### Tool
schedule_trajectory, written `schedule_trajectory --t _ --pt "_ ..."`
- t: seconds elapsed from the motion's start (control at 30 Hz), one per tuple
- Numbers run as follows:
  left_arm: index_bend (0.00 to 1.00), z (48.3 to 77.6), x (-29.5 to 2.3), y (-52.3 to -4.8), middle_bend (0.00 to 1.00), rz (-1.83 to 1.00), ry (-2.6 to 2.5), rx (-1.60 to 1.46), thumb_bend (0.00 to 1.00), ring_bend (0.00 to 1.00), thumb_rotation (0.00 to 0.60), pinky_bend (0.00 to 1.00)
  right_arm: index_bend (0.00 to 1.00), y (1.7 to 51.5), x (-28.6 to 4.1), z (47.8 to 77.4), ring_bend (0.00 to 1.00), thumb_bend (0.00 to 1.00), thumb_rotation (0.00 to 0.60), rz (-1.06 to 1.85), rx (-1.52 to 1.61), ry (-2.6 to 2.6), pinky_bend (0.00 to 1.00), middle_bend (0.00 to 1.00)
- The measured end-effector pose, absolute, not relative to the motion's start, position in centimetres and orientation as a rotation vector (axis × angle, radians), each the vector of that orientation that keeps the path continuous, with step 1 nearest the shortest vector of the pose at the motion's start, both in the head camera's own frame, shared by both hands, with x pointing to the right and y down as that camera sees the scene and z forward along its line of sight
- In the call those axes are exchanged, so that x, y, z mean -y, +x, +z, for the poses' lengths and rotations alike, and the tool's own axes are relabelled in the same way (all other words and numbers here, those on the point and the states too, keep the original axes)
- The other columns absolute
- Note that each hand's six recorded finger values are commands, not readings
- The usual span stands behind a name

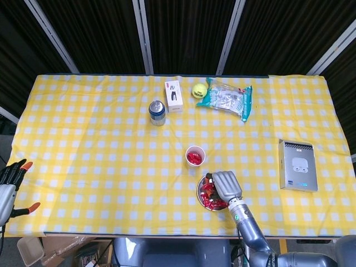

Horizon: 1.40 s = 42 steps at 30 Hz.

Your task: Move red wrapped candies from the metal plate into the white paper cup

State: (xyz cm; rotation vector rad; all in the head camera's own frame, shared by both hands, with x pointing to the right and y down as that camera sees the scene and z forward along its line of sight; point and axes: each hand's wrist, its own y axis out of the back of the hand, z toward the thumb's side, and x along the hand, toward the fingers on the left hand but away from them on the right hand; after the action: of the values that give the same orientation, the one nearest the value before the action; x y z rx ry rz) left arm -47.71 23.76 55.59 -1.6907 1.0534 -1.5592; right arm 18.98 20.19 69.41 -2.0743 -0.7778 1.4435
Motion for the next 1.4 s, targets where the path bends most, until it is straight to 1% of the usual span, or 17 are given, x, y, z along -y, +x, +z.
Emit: schedule_trajectory --t 0.2,0.43,0.63,0.8,1.07,1.17,1.27,1.4 --pt "0.0 55.6 -23.8 -47.7 0.0 -1.56 -1.694 -1.054 0.01 0.0 0.6 0.0 0.58 19.1 -18.0 67.4 0.64 0.51 0.6 1.405 0.821 -2.042 0.9 0.69" --pt "0.0 55.6 -23.7 -47.7 0.0 -1.56 -1.696 -1.053 0.01 0.0 0.6 0.0 0.58 18.5 -14.7 64.7 0.64 0.51 0.6 1.359 0.875 -2.0 0.9 0.69" --pt "0.0 55.7 -23.7 -47.7 0.0 -1.563 -1.699 -1.055 0.01 0.0 0.6 0.0 0.58 17.2 -12.3 63.6 0.64 0.51 0.6 1.335 0.891 -1.987 0.9 0.69" --pt "0.0 55.8 -23.6 -47.8 0.0 -1.571 -1.703 -1.057 0.01 0.0 0.6 0.0 0.58 16.1 -11.0 63.9 0.64 0.51 0.6 1.338 0.889 -1.989 0.9 0.69" --pt "0.0 56.0 -23.5 -47.9 0.0 -1.589 -1.714 -1.059 0.01 0.0 0.6 0.0 0.58 15.0 -9.9 65.9 0.64 0.51 0.6 1.369 0.876 -1.996 0.9 0.69" --pt "0.0 56.0 -23.5 -47.9 0.0 -1.591 -1.717 -1.061 0.01 0.0 0.6 0.0 0.57 14.8 -9.7 66.7 0.64 0.44 0.6 1.385 0.862 -1.993 0.9 0.69" --pt "0.0 56.0 -23.5 -47.9 0.0 -1.592 -1.72 -1.063 0.01 0.0 0.6 0.0 0.55 14.7 -9.7 67.5 0.64 0.38 0.6 1.395 0.844 -1.989 0.9 0.69" --pt "0.0 56.0 -23.5 -47.9 0.0 -1.593 -1.722 -1.063 0.01 0.0 0.6 0.0 0.47 14.5 -10.0 67.9 0.6 0.29 0.6 1.395 0.814 -1.987 0.9 0.69"
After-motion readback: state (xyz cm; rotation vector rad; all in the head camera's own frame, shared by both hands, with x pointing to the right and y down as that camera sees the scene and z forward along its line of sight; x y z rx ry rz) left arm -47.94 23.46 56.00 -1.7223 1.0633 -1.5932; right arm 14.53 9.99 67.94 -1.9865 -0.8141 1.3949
